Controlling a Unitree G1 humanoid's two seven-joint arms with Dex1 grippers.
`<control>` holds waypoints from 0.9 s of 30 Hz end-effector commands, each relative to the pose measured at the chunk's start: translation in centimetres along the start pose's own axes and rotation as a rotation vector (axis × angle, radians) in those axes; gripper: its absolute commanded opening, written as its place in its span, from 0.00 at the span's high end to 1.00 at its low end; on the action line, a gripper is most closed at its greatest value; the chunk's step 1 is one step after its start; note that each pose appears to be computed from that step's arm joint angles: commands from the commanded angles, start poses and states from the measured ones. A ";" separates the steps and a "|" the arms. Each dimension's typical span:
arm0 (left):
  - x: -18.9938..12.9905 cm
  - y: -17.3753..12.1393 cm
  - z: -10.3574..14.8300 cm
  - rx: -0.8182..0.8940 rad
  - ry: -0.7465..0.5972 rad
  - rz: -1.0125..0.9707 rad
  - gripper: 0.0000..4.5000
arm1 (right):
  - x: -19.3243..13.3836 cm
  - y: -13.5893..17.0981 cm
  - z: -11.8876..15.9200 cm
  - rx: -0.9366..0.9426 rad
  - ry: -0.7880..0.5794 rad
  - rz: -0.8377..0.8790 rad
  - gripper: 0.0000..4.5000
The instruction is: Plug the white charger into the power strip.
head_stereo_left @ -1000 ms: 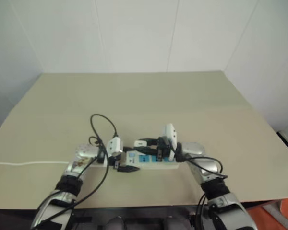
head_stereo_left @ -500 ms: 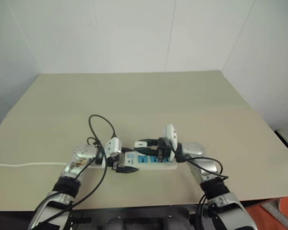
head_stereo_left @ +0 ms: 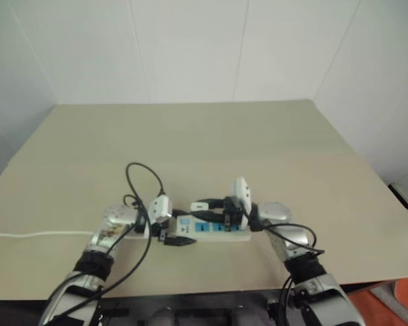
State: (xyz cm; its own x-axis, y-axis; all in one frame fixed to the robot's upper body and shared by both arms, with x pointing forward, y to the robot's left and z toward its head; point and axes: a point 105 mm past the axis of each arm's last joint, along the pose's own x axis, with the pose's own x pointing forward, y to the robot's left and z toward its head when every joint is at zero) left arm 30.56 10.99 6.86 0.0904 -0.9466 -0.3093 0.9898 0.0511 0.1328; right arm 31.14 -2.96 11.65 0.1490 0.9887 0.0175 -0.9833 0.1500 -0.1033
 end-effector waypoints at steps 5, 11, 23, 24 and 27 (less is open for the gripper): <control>0.1 -0.8 -0.7 -0.009 0.043 -0.040 0.26 | -0.6 0.2 -0.1 0.006 0.005 0.001 0.74; 0.0 -0.6 -0.8 -0.010 0.047 -0.033 0.26 | -1.7 -0.2 -0.6 0.008 0.028 -0.026 0.74; -0.5 -0.7 -1.0 -0.016 0.055 -0.010 0.26 | -3.8 -0.5 -1.9 0.006 0.104 -0.017 0.74; -0.5 -0.8 -1.0 -0.017 0.056 -0.010 0.26 | -3.7 -0.6 -1.8 0.003 0.102 -0.015 0.74; -0.4 -0.8 -1.1 -0.016 0.056 -0.010 0.26 | -2.9 -0.5 -1.4 -0.009 0.088 0.000 0.74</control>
State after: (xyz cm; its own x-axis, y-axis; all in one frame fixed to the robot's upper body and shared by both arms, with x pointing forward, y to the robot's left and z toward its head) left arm 30.17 10.41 6.78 0.0789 -0.9474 -0.3103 0.9893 0.0361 0.1412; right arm 30.86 -4.66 11.22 0.1157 0.9932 -0.0146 -0.9864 0.1132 -0.1188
